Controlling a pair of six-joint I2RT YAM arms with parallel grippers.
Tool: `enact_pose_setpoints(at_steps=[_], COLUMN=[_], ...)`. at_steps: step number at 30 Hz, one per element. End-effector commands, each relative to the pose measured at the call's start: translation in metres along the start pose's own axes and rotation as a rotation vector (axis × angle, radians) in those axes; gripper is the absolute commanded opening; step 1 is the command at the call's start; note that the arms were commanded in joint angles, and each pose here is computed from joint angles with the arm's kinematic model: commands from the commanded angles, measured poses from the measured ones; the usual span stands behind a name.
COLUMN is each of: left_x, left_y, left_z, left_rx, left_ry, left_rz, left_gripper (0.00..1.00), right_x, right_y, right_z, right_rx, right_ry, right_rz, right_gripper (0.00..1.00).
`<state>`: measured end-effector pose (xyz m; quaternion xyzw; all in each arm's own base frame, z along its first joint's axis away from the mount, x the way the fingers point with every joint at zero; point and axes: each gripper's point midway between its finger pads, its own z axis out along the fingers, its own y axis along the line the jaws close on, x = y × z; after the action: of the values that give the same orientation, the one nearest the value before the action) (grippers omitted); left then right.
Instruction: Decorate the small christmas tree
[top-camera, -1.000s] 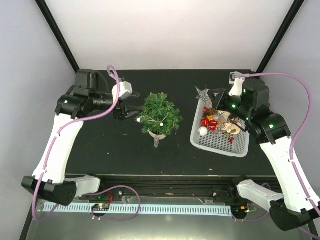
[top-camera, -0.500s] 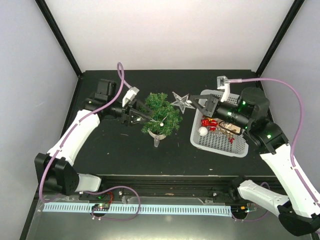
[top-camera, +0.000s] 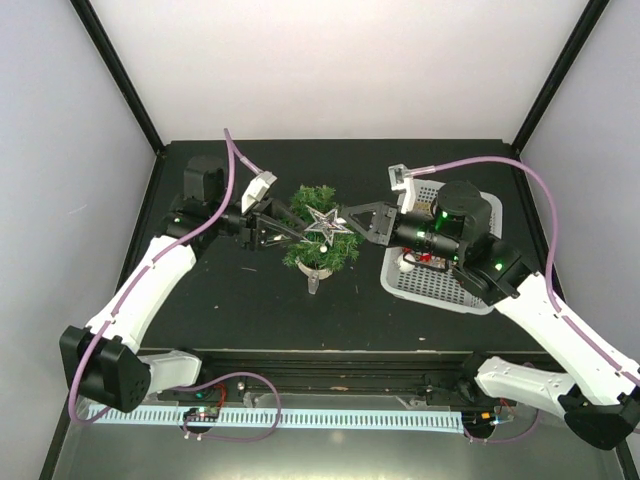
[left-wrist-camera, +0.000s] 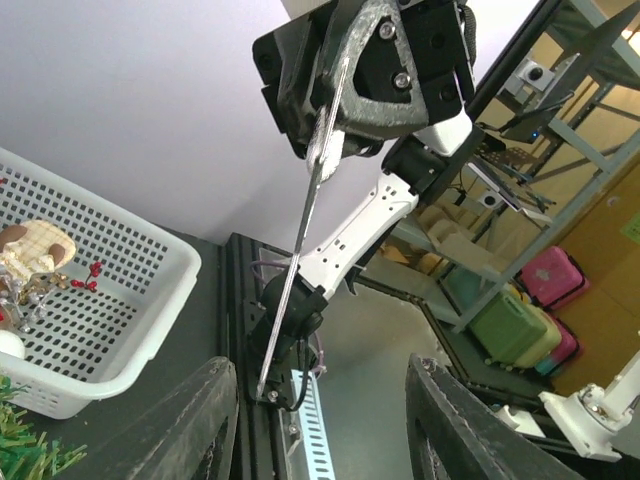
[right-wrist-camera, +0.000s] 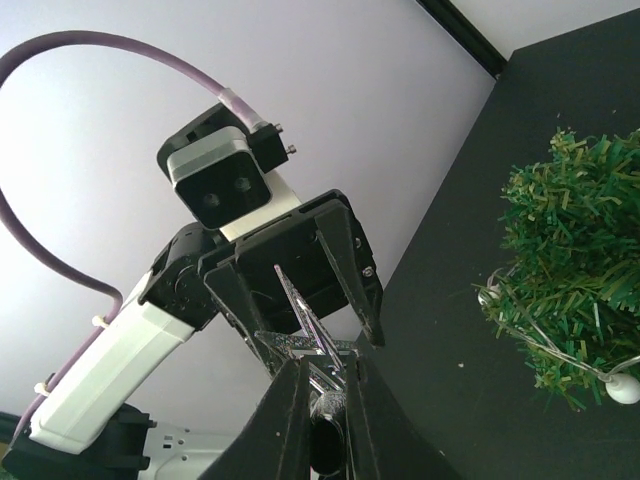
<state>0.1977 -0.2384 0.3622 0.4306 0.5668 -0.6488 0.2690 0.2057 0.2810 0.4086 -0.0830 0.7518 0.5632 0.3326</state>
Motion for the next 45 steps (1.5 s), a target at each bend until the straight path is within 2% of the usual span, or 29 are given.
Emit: enact_pose_setpoints(at_steps=[1, 10, 14, 19, 20, 22, 24, 28, 30, 33, 36, 38, 43, 45], left_x=[-0.007, -0.004, -0.004, -0.003, -0.003, -0.002, -0.001, -0.002, -0.004, -0.012, -0.017, -0.012, 0.031, 0.039], left_y=[-0.017, -0.013, -0.015, -0.015, -0.016, -0.016, -0.015, -0.016, -0.019, -0.026, -0.023, -0.011, 0.010, 0.018], left_z=[0.003, 0.005, 0.006, 0.007, 0.007, 0.007, 0.008, 0.008, 0.008, 0.005, 0.003, 0.005, 0.022, 0.019], left_rx=[0.040, 0.044, 0.048, 0.053, 0.052, 0.052, 0.050, 0.049, 0.047, 0.043, -0.022, -0.121, -0.264, -0.323], left_ry=[0.009, 0.012, 0.014, 0.017, 0.017, 0.017, 0.018, 0.018, 0.017, 0.014, 0.022, 0.086, 0.397, 0.456], left_rz=[0.057, 0.047, 0.057, 0.059, 0.060, 0.062, 0.059, 0.063, 0.069, 0.102, 0.128, 0.150, 0.168, 0.180], left_gripper=[0.49, 0.53, 0.44, 0.39, 0.37, 0.27, 0.04, 0.02, 0.02, 0.02, 0.02, 0.01, 0.02, 0.02], right_x=[-0.003, 0.003, 0.005, 0.009, 0.010, 0.011, 0.012, 0.012, 0.010, 0.006, -0.002, -0.006, -0.007, -0.006], right_y=[0.005, 0.008, 0.007, 0.007, 0.006, 0.005, 0.005, 0.004, 0.003, -0.001, -0.003, -0.007, -0.013, -0.014], right_z=[0.004, 0.013, 0.017, 0.021, 0.022, 0.023, 0.023, 0.021, 0.018, 0.006, -0.012, -0.023, -0.050, -0.058], right_rx=[-0.027, -0.049, -0.052, -0.060, -0.058, -0.061, -0.059, -0.055, -0.035, 0.034, 0.097, 0.149, 0.223, 0.233], right_ry=[-0.031, -0.014, -0.007, 0.001, 0.003, 0.006, 0.008, 0.003, -0.006, -0.027, -0.070, -0.096, -0.122, -0.129], right_rz=[-0.002, 0.014, 0.017, 0.025, 0.026, 0.029, 0.030, 0.029, 0.016, -0.040, -0.103, -0.137, -0.205, -0.221], right_gripper=[0.02, 0.02, 0.02, 0.02, 0.02, 0.02, 0.02, 0.04, 0.12, 0.43, 0.60, 0.63, 0.64, 0.64])
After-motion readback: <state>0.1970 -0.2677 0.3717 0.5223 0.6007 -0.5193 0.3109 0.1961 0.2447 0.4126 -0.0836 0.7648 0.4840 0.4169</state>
